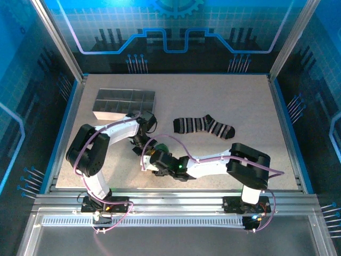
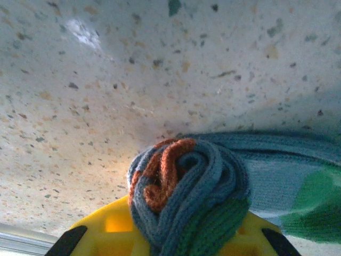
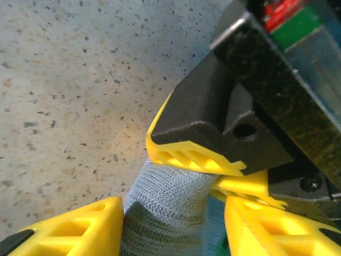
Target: Roll the socks
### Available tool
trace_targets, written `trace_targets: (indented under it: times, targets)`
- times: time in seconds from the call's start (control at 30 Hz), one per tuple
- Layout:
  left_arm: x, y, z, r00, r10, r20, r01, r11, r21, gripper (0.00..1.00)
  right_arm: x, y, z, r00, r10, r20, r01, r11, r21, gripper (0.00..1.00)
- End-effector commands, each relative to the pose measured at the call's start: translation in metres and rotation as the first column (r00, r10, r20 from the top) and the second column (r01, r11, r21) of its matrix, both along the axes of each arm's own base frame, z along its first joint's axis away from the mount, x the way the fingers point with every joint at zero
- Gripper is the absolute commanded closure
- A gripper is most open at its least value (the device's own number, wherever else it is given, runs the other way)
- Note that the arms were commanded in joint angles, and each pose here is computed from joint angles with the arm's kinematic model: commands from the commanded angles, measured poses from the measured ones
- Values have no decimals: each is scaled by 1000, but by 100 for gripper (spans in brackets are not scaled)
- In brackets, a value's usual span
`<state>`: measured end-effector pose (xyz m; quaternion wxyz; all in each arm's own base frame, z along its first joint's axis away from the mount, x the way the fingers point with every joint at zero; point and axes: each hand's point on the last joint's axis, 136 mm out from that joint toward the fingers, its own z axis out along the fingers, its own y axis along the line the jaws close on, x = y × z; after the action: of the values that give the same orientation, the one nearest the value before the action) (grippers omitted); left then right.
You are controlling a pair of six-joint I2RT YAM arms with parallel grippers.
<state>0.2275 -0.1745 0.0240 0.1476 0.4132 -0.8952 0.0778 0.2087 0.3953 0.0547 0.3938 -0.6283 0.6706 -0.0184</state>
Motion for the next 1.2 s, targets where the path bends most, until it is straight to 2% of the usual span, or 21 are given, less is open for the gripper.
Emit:
trace_targets:
  times: [0.0,0.07,0.2,0.27,0.3,0.37,0.43,0.53,0.63,0.73,0.97,1.17]
  targets:
    - [-30,20,-21,992,-35,-120,48,994,103,100,16,-12,-19,997,-68,45,73,990,-119,59]
    - [-28,20,-17,993,-38,-108,49,993,105,100,16,-19,-29,996,-90,6,90,984,-153,75]
    - [-21,18,-5,998,-23,-59,27,996,79,98,14,-37,-41,983,-152,-98,132,974,-184,99]
    - [-16,17,5,1000,0,-26,1,999,52,85,8,-43,-46,970,-162,-180,131,977,-169,100]
    - [-14,17,8,1000,14,-12,-14,999,40,75,5,-46,-48,961,-168,-219,134,978,-163,100]
    - [-7,20,16,998,65,26,-65,998,5,44,-4,-51,-53,931,-164,-327,128,983,-129,100]
    - [1,26,24,990,124,64,-122,992,-32,27,-9,-56,-59,894,-170,-414,137,985,-108,100]
    - [18,40,39,969,211,130,-201,976,-85,16,-17,-61,-65,840,-159,-518,141,987,-75,100]
    - [32,52,54,947,260,190,-241,964,-114,10,-16,-64,-66,790,-167,-590,176,983,-42,100]
    - [39,58,63,933,270,236,-246,961,-126,9,-10,-68,-67,731,-181,-658,230,973,-12,100]
    - [45,31,70,912,234,336,-153,956,-252,22,4,-82,-75,524,-208,-826,365,931,-2,100]
    - [40,-5,61,918,168,360,-55,951,-305,26,15,-88,-77,348,-187,-919,445,895,-13,100]
